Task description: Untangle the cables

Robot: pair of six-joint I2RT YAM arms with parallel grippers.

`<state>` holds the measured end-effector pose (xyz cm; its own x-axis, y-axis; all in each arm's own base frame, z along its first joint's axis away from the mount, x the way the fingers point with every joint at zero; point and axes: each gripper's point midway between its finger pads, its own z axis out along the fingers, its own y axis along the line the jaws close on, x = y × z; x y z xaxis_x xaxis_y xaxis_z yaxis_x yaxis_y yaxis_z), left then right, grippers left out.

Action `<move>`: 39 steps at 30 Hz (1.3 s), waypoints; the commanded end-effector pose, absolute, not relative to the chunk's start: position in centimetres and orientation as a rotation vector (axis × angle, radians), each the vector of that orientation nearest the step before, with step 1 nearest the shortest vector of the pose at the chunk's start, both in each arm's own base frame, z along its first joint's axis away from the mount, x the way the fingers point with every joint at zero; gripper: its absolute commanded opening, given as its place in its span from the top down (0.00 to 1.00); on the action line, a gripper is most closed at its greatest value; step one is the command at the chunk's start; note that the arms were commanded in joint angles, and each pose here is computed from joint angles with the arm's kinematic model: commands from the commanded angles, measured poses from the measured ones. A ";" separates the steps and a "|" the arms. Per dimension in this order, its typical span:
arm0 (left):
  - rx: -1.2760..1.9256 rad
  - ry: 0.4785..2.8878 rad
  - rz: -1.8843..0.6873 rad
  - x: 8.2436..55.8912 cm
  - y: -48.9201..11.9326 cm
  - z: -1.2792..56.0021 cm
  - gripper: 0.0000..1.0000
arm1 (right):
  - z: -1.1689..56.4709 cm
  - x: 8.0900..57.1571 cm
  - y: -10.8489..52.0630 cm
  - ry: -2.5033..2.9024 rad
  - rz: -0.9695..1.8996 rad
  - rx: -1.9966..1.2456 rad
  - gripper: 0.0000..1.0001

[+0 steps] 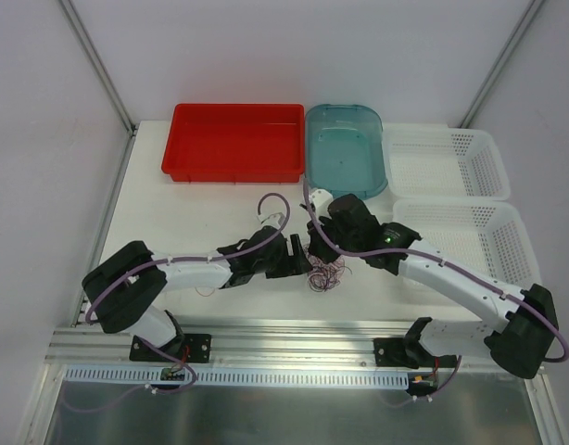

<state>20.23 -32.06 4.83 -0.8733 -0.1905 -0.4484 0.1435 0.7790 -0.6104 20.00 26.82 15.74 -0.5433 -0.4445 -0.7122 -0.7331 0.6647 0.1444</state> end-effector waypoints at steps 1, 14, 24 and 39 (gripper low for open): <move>-0.154 2.377 -0.993 22.4 -34.7 7.3 0.29 | 19.9 19.4 27.9 2.141 0.690 -0.875 0.99; -0.504 2.361 -0.721 26.6 -32.2 3.0 0.64 | 32.3 17.8 26.2 1.917 0.796 -0.789 0.99; -0.659 2.372 -0.451 29.2 -21.7 1.2 0.90 | 41.4 17.4 21.0 1.756 0.671 -0.677 0.99; -0.823 2.262 0.133 29.1 -3.3 5.7 0.90 | 49.8 17.5 15.6 1.574 0.590 -0.475 0.99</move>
<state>31.99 -7.18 6.81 -0.4793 -0.6120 -0.6291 -0.5433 0.7698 -0.3350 18.11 17.84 45.44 -0.2005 -0.0491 -0.9785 -0.6456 0.7578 0.0943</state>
